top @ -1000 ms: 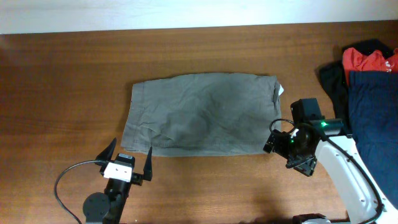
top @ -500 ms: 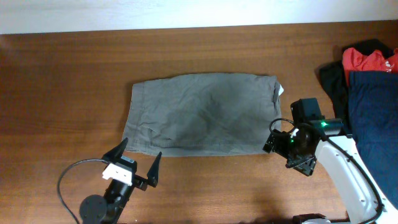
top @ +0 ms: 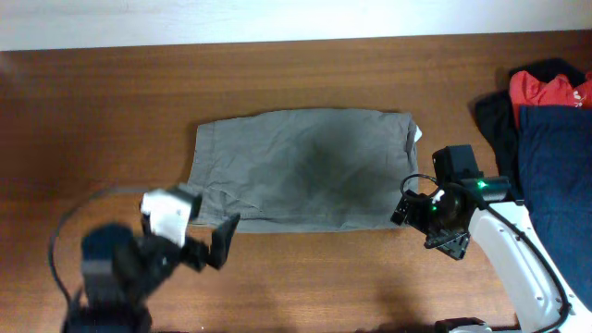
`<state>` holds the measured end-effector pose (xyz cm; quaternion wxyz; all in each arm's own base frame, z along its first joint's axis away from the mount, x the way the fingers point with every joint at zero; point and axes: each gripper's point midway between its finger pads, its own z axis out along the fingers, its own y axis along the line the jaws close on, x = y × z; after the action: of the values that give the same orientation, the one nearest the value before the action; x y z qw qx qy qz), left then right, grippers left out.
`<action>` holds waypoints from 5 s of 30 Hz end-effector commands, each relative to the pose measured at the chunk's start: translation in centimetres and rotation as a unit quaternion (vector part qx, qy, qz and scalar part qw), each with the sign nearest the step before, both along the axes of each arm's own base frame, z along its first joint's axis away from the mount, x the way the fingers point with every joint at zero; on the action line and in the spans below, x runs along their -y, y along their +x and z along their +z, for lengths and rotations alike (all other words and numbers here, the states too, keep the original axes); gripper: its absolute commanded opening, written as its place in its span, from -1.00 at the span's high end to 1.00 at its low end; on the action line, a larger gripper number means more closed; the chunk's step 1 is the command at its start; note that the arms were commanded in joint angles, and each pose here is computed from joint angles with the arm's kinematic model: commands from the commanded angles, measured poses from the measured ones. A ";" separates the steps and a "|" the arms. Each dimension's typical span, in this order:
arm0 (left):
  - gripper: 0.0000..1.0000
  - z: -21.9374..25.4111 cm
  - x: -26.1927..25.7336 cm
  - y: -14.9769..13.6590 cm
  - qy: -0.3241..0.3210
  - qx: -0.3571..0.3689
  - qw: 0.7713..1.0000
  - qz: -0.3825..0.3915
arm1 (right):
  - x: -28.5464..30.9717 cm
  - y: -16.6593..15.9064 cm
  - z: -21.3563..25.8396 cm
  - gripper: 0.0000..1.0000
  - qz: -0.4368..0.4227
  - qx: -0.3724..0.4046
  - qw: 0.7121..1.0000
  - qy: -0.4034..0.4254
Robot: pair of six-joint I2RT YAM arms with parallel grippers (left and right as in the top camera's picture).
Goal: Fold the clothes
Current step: 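Move the left gripper to the trousers' left end and grasp it, then pull the trousers' left end leftward with the left gripper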
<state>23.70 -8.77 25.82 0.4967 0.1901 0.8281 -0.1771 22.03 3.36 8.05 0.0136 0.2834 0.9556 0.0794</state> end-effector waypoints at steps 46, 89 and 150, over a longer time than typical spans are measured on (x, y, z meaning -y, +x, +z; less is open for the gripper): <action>-0.99 -14.3 -7.1 14.7 0.096 -0.299 0.944 0.107 | 0.0 0.8 0.0 -0.98 -0.004 0.016 1.000 0.004; -0.98 -25.9 -6.2 12.6 0.021 -0.449 0.892 0.046 | -0.1 1.4 0.1 -0.97 -0.004 0.029 1.000 0.004; 0.99 -14.5 -14.3 16.9 0.051 -0.408 0.895 0.176 | -0.1 2.0 0.2 -0.97 -0.004 0.041 0.999 0.005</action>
<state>38.96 4.54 6.32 0.0660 -0.0211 0.9893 -0.1280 24.08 3.45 8.28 0.0535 0.2798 0.9540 0.0930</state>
